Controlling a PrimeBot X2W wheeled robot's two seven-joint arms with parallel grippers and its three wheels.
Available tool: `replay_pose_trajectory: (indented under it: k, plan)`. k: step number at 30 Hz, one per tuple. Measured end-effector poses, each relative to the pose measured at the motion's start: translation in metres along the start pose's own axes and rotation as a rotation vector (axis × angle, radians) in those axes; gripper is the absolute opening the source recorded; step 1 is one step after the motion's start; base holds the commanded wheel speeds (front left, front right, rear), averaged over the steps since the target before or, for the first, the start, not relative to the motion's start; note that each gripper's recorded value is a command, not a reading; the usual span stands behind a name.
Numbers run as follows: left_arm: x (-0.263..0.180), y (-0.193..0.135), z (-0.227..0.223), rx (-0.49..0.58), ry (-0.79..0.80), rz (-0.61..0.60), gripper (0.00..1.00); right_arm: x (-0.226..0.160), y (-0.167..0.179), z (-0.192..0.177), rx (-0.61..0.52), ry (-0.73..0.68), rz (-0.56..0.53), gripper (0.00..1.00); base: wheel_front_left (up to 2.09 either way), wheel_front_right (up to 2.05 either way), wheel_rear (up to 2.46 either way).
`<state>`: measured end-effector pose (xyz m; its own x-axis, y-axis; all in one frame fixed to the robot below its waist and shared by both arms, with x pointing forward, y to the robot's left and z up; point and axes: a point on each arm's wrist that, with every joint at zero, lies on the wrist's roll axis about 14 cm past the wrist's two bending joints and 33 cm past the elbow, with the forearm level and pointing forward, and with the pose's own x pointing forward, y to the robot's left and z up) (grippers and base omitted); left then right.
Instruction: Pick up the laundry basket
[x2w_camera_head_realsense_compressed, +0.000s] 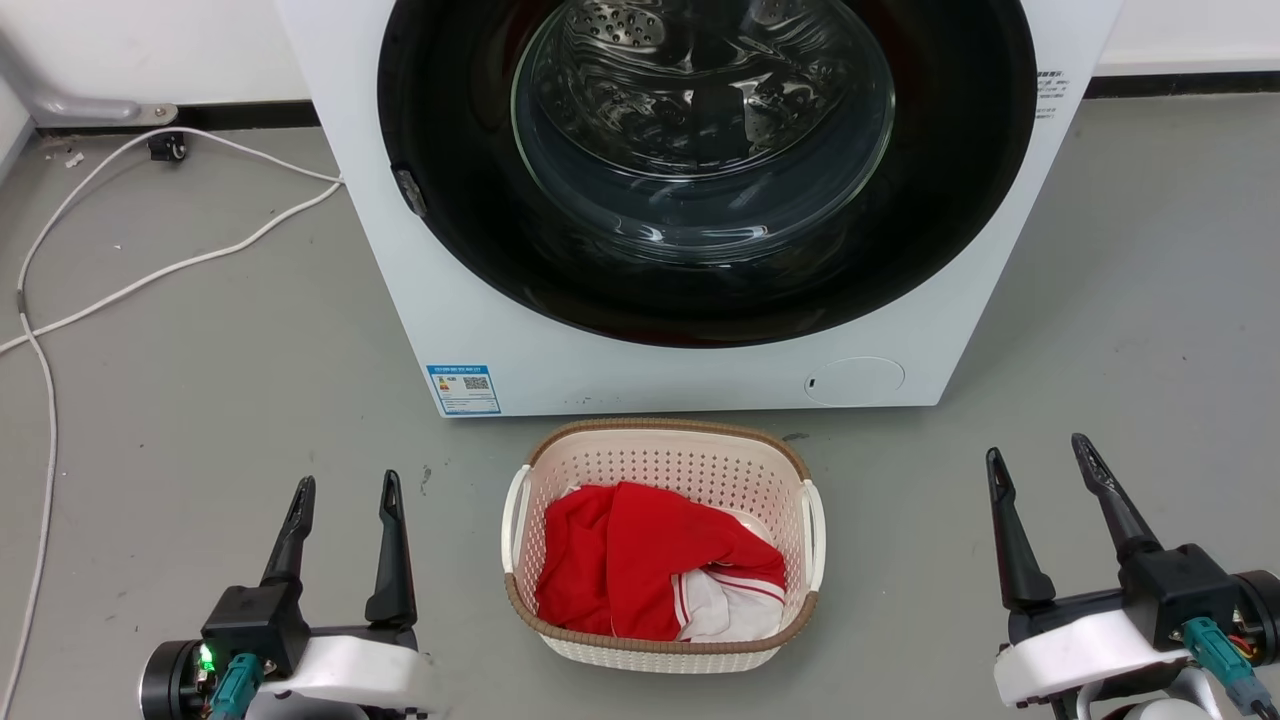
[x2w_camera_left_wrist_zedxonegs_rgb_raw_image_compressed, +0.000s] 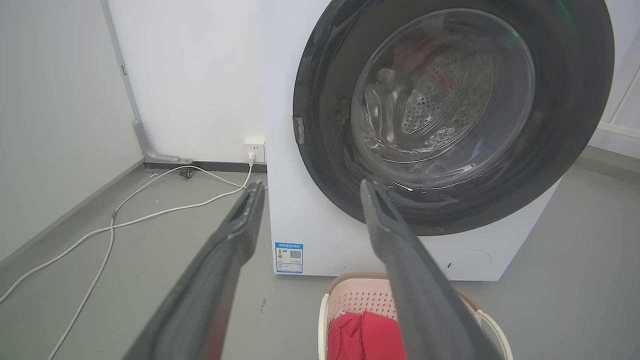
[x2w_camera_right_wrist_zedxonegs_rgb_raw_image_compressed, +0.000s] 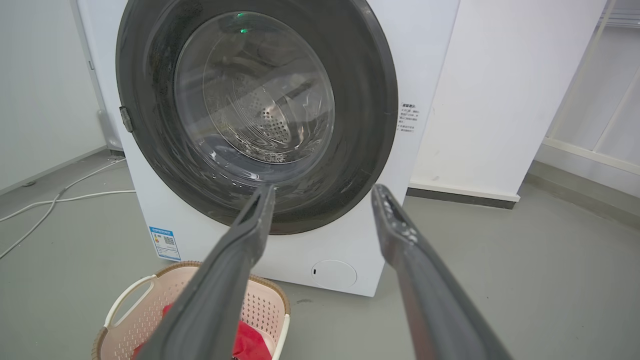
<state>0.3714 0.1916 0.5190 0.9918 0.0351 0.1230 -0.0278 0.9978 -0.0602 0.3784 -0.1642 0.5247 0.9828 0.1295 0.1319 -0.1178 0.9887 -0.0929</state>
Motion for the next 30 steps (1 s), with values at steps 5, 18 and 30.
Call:
replay_pose_trajectory:
  k: [5, 18, 30]
  plan:
    - [0.000, 0.000, -0.002, 0.000, 0.006, 0.000, 1.00, 0.001, 0.000, -0.002, 0.001, 0.005, 0.000, 1.00, 0.00, 0.00, 0.00]
    - [0.032, -0.002, -0.034, -0.015, 0.090, -0.026, 1.00, 0.022, 0.005, -0.030, 0.018, 0.076, 0.021, 1.00, 0.00, 0.00, 0.00]
    - [0.090, -0.004, -0.125, 0.036, 0.333, -0.095, 1.00, 0.066, 0.023, -0.116, -0.011, 0.302, 0.110, 1.00, 0.00, 0.00, 0.00]
